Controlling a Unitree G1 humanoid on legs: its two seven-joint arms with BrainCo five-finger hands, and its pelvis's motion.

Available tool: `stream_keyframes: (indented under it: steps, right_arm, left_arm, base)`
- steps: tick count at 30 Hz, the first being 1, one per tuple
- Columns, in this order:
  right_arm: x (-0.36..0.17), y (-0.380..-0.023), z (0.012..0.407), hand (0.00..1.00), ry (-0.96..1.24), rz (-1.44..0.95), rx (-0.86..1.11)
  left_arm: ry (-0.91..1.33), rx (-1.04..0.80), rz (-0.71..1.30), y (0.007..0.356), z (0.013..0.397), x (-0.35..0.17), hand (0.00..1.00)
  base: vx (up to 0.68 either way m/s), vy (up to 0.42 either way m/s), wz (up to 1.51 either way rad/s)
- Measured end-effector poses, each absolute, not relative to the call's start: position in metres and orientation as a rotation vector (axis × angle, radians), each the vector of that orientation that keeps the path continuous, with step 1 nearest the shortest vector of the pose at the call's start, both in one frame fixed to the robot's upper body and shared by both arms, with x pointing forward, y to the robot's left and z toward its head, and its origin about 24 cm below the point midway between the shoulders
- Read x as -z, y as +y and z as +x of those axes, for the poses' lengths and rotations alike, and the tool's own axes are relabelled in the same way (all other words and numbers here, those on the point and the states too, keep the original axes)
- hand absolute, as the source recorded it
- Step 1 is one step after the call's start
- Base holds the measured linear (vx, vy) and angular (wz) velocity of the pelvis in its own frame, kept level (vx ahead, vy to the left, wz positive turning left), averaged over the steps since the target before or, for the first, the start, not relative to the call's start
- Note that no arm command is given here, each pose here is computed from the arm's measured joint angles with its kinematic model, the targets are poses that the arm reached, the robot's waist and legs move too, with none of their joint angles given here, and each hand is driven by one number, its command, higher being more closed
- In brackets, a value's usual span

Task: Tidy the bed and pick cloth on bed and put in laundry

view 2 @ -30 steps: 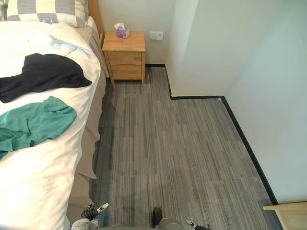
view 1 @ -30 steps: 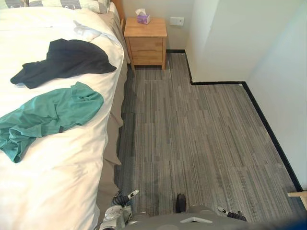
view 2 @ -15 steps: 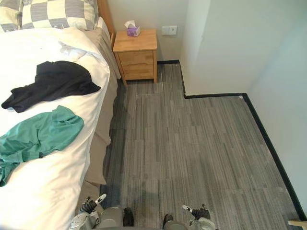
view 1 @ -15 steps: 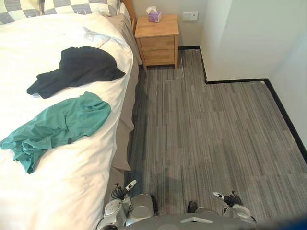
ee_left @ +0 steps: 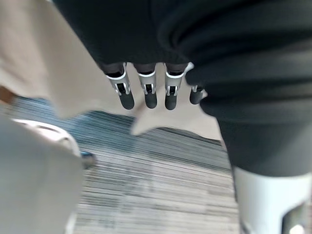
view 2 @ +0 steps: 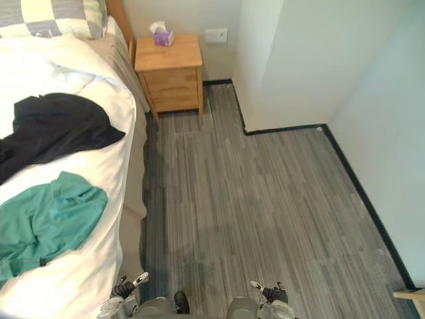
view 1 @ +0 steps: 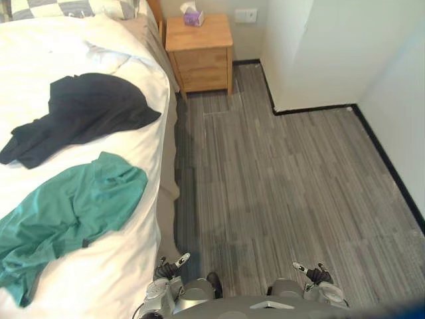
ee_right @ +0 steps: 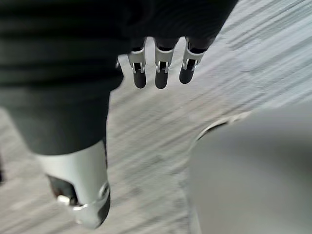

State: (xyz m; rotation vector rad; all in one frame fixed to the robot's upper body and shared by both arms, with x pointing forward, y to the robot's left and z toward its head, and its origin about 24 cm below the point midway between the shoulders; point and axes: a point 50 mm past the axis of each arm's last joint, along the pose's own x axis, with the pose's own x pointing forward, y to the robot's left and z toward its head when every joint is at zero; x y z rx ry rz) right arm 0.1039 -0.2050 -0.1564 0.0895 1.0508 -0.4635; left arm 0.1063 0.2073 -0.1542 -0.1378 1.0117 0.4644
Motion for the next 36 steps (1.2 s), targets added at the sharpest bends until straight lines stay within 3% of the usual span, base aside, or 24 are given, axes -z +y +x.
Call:
stream_keyframes:
  steps: [5, 8, 14, 24, 36]
  right_arm:
    - [0.15, -0.213, 0.118, 0.0, 0.998, 0.059, 0.461]
    - [0.155, -0.204, 0.105, 0.0, 1.041, 0.054, 0.436]
    - [0.151, -0.213, 0.118, 0.0, 1.006, 0.059, 0.463]
    - [0.16, -0.22, 0.079, 0.0, 1.111, 0.071, 0.532]
    - [0.163, -0.218, 0.07, 0.0, 1.141, 0.068, 0.543]
  left_arm:
    - [0.997, -0.443, -0.135, 0.203, 0.113, 0.153, 0.0]
    - [1.016, -0.472, -0.119, 0.215, 0.101, 0.154, 0.0]
    - [0.984, -0.477, -0.218, 0.195, 0.116, 0.154, 0.0]
    - [1.047, -0.561, -0.285, 0.193, 0.092, 0.162, 0.0]
    - [0.933, -0.576, -0.306, 0.199, 0.111, 0.152, 0.0]
  base:
    - [0.27, -0.12, 0.36]
    - [0.4, -0.228, 0.21]
    - [0.14, -0.077, 0.16]
    - [0.16, -0.095, 0.32]
    - [0.35, 0.039, -0.48]
